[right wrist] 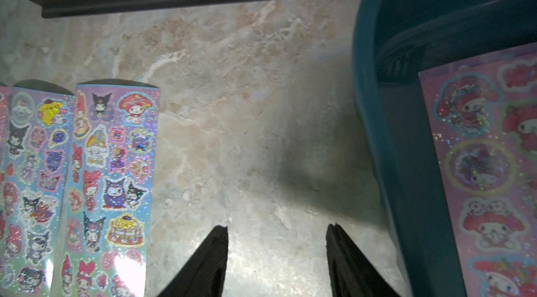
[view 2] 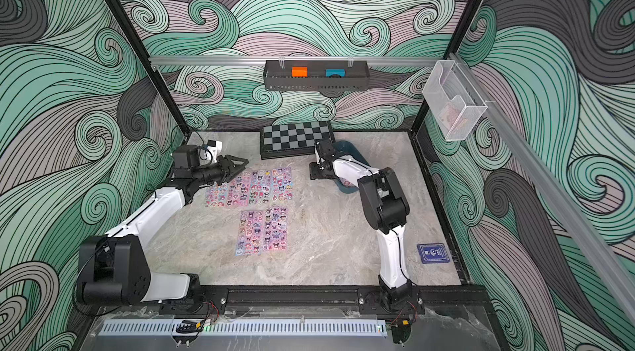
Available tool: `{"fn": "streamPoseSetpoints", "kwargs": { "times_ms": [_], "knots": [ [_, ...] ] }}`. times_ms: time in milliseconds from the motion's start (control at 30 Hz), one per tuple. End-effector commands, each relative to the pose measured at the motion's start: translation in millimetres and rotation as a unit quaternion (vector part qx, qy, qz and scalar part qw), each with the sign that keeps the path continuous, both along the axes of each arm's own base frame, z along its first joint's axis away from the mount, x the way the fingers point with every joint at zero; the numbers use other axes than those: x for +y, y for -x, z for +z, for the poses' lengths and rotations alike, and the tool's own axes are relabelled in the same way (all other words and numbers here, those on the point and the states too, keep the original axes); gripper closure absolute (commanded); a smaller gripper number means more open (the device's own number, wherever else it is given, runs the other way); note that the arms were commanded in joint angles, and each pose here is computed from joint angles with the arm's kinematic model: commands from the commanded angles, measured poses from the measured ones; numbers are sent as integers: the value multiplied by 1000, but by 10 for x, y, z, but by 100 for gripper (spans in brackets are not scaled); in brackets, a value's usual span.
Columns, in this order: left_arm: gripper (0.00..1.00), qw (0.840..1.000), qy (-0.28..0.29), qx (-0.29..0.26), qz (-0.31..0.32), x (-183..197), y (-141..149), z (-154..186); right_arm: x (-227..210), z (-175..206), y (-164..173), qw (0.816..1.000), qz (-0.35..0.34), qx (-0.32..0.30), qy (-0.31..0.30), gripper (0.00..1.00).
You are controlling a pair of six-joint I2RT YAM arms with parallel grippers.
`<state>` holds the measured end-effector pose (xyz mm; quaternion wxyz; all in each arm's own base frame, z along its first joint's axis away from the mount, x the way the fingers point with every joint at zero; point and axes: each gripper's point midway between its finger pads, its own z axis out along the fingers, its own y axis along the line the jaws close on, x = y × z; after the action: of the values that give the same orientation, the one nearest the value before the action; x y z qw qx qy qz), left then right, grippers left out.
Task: Take the stickers out of the storage box
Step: Move the storage box to the center of the board, then pick up the sticker from the storage box.
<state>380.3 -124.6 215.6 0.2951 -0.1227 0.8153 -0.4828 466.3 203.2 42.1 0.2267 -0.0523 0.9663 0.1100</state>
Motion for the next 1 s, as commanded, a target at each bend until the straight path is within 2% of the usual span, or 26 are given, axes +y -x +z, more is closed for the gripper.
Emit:
{"fn": "streamPoseSetpoints", "kwargs": {
  "times_ms": [0,100,333,433,567,667,967],
  "knots": [
    [57,1000,4,-23,-8,-23,-64,143,-87,75,-64,1000,-4,-4,-10,42],
    [57,1000,3,-22,-9,-25,-71,128,-74,256,-79,999,2,-15,-30,42],
    [57,1000,9,-4,-19,-58,-125,-22,-245,985,-5,996,1,-65,-67,39],
    [56,1000,13,-2,-23,-84,-138,-41,-531,1118,-29,997,-15,-73,-29,28],
    [56,999,13,-4,-29,-116,-140,-29,-911,931,-83,999,-30,-25,1,19],
    [56,999,12,-6,-37,-150,-135,-10,-1134,709,-102,997,-26,17,74,16],
    [56,998,8,1,-60,-254,-141,-46,-1386,297,-261,982,1,69,178,1]
  ]
}}
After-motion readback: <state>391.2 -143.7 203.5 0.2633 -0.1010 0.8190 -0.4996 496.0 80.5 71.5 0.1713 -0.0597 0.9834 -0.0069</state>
